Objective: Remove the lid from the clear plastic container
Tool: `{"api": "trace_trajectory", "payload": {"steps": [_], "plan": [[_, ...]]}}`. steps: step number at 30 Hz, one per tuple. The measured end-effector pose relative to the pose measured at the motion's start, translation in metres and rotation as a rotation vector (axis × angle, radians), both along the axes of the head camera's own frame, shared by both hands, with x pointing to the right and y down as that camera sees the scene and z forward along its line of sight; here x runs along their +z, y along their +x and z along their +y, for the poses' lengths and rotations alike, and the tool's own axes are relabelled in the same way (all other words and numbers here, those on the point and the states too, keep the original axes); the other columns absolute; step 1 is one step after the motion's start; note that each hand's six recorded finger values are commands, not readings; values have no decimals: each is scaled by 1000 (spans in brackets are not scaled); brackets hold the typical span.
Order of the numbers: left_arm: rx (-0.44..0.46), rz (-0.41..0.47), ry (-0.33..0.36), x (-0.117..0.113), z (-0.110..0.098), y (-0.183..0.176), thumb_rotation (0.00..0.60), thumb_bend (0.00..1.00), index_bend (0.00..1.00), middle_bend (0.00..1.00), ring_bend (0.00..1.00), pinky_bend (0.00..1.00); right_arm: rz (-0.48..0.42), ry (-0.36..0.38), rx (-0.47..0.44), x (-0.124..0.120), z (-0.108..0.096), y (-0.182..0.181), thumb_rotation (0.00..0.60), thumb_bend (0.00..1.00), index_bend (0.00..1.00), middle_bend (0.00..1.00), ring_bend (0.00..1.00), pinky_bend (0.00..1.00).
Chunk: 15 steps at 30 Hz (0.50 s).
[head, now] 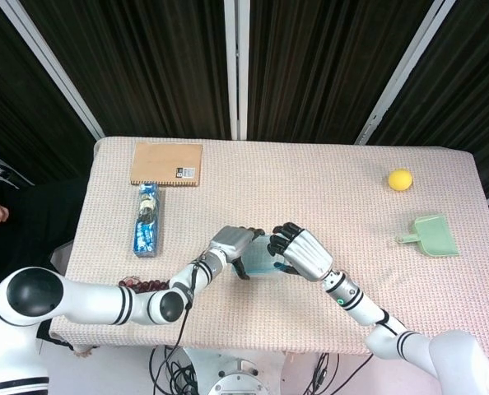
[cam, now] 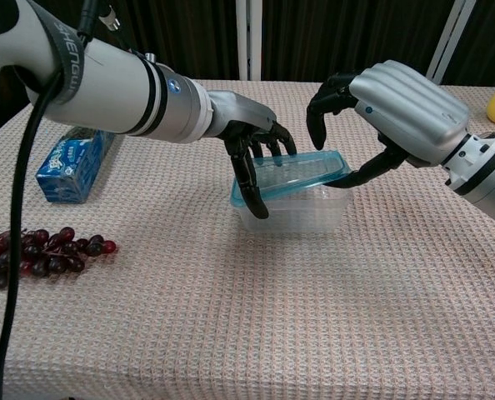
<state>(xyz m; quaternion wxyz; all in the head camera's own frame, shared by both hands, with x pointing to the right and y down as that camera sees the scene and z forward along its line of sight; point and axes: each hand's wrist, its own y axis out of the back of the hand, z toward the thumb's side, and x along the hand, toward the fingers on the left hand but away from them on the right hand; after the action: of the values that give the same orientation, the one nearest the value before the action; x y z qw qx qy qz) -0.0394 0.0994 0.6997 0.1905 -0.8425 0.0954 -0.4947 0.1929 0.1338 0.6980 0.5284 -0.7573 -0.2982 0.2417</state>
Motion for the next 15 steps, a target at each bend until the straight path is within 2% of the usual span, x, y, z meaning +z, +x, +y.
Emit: {"api": "trace_trajectory", "payload": {"steps": [3,8,12,15], "plan": [[-6,10,-7,-1,-2,-1,600,0,104,245,175,292,-6,-4,-8,4,4,-3,600,690,616,535,362,424],[-2,13,0,-3,-4,-4,600,0,16,119,12,109,-13,1,-25,7,9,-9,600,695,683,536,362,427],[3,13,24,-5,-6,-6,600,0,0,45,0,58,-20,8,-23,8,12,-10,600,732,733,549,362,427],[7,1,47,-6,-8,-11,600,0,0,32,0,47,-25,18,-16,8,12,-10,600,745,781,563,364,428]]}}
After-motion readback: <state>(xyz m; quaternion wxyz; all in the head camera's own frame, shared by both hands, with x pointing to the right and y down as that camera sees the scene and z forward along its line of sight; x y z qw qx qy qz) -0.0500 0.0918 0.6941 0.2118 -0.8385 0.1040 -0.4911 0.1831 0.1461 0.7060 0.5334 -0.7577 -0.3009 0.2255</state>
